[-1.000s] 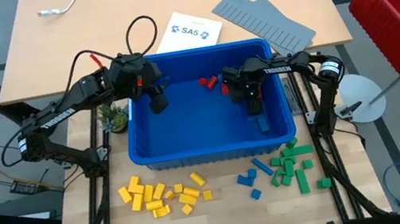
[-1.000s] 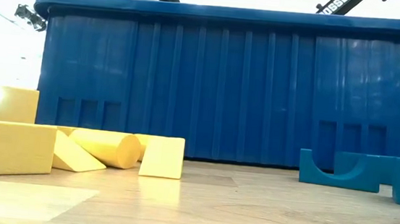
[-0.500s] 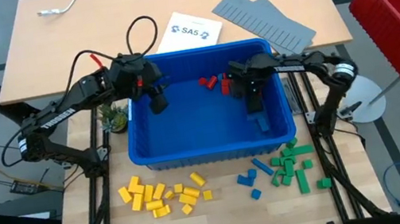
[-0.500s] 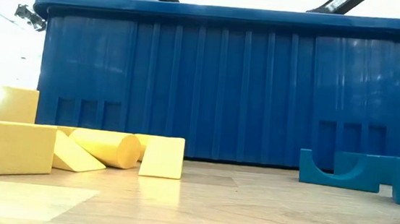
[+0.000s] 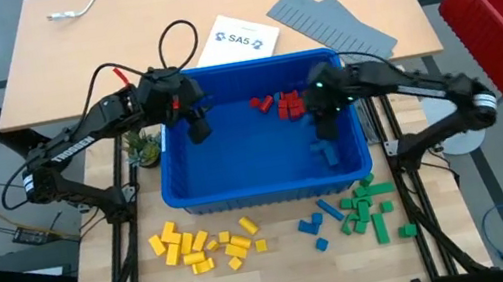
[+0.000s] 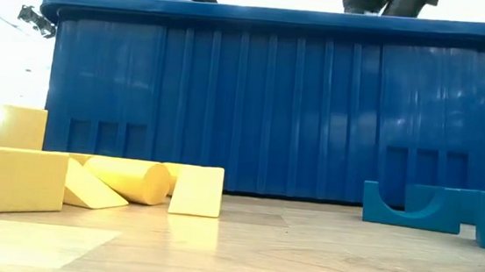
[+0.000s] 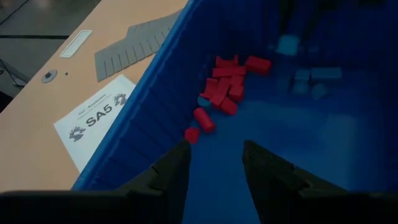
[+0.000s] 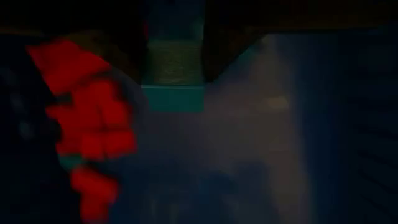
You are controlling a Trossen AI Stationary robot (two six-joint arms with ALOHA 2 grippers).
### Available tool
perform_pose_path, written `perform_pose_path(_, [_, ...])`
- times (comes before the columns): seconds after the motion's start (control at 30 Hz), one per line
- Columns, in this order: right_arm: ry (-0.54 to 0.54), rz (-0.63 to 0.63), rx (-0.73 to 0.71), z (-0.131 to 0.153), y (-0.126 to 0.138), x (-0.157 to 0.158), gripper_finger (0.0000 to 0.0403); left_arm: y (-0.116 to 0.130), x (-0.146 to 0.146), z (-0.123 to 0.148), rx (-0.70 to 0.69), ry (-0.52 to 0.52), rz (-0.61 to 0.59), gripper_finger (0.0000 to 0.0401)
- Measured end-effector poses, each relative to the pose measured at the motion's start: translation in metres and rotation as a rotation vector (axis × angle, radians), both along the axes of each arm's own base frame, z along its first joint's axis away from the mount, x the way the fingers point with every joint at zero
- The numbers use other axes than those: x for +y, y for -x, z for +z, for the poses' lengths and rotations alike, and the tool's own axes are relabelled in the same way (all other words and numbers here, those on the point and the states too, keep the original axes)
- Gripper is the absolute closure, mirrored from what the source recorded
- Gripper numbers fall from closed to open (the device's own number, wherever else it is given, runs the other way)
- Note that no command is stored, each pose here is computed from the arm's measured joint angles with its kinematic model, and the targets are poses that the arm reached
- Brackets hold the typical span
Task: Sort blocks
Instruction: Remove the blue block from the blue bin
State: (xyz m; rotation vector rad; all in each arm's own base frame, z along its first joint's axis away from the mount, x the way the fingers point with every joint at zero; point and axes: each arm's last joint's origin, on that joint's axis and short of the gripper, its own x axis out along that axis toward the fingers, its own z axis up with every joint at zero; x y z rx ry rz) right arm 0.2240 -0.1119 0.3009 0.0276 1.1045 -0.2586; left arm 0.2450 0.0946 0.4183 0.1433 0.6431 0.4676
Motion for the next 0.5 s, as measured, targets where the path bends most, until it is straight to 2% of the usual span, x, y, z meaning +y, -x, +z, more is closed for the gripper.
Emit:
perform_pose_path(0.3, [-0.189, 0.043, -0.427, 0.057, 0.015, 0.08, 0.0291, 0.0, 0.0, 0.0, -0.001, 0.001, 0.0, 0.0243])
perform_pose_path(0.5, [-0.387, 0.101, -0.534, 0.07, 0.014, 0.132, 0.0291, 0.0, 0.0, 0.0, -0.001, 0.001, 0.0, 0.0243])
